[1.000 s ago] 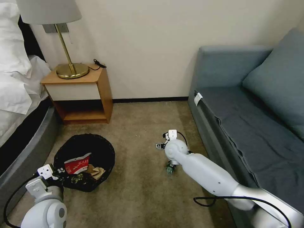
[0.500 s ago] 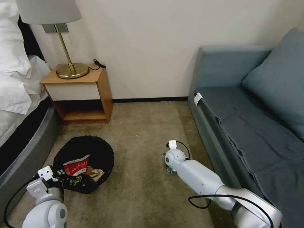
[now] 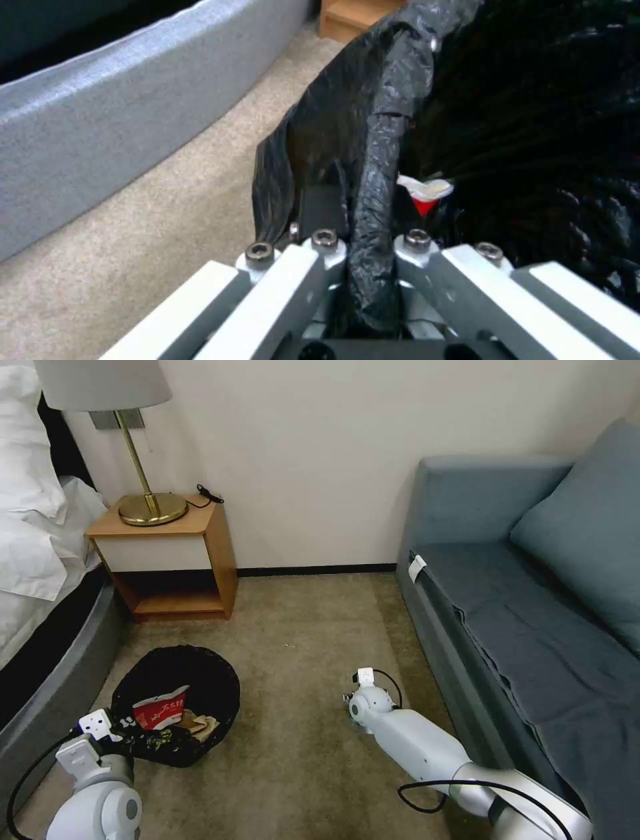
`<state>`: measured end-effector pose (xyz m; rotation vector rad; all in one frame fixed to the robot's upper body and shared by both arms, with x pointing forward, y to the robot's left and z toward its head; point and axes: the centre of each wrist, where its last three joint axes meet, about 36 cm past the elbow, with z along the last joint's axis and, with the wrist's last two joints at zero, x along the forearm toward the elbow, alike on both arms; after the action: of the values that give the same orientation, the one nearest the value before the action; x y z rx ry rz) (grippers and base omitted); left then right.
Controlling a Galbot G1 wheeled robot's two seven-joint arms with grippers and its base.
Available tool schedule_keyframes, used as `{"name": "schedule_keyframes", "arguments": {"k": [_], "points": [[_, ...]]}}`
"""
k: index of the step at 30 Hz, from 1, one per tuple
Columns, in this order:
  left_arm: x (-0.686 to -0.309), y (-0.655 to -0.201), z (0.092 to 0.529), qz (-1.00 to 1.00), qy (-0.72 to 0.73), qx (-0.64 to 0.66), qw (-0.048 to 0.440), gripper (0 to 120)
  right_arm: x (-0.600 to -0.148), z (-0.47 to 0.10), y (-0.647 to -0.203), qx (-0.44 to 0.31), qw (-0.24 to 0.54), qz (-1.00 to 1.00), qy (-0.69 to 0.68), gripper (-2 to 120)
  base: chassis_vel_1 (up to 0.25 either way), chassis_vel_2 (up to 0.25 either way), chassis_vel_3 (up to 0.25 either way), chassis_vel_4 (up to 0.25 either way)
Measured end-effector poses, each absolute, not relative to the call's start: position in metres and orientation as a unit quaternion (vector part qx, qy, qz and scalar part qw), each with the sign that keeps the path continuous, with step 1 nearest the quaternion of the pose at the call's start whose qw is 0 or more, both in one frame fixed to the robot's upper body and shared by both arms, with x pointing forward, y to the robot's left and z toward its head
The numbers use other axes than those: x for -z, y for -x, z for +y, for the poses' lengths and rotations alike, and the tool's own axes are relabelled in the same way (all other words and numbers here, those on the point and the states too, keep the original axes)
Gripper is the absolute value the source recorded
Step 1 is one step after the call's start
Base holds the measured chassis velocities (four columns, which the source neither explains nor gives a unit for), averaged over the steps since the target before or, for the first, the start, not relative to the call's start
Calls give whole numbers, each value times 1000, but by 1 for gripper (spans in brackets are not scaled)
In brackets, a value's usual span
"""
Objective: Pick up the trash bin, then pick up the garbage on the floor and place it into the trash bin.
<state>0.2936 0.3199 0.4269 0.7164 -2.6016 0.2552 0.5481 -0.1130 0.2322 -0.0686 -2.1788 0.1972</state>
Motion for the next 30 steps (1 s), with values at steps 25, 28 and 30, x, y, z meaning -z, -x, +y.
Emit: {"name": "schedule_keyframes", "arguments": {"k": [25, 28, 30], "points": [[-427, -294, 318, -938, -258, -87, 215, 2, -235, -123, -536, -66, 447, -892, 11, 25, 0, 0, 0, 0], [-427, -293, 318, -938, -258, -86, 216, 2, -254, -123, -536, -55, 432, -900, -2, 20, 0, 0, 0, 0], [-427, -293, 318, -938, -257, -86, 217, 2, -283, -120, -537, -42, 405, -913, -18, 19, 0, 0, 0, 0]]}}
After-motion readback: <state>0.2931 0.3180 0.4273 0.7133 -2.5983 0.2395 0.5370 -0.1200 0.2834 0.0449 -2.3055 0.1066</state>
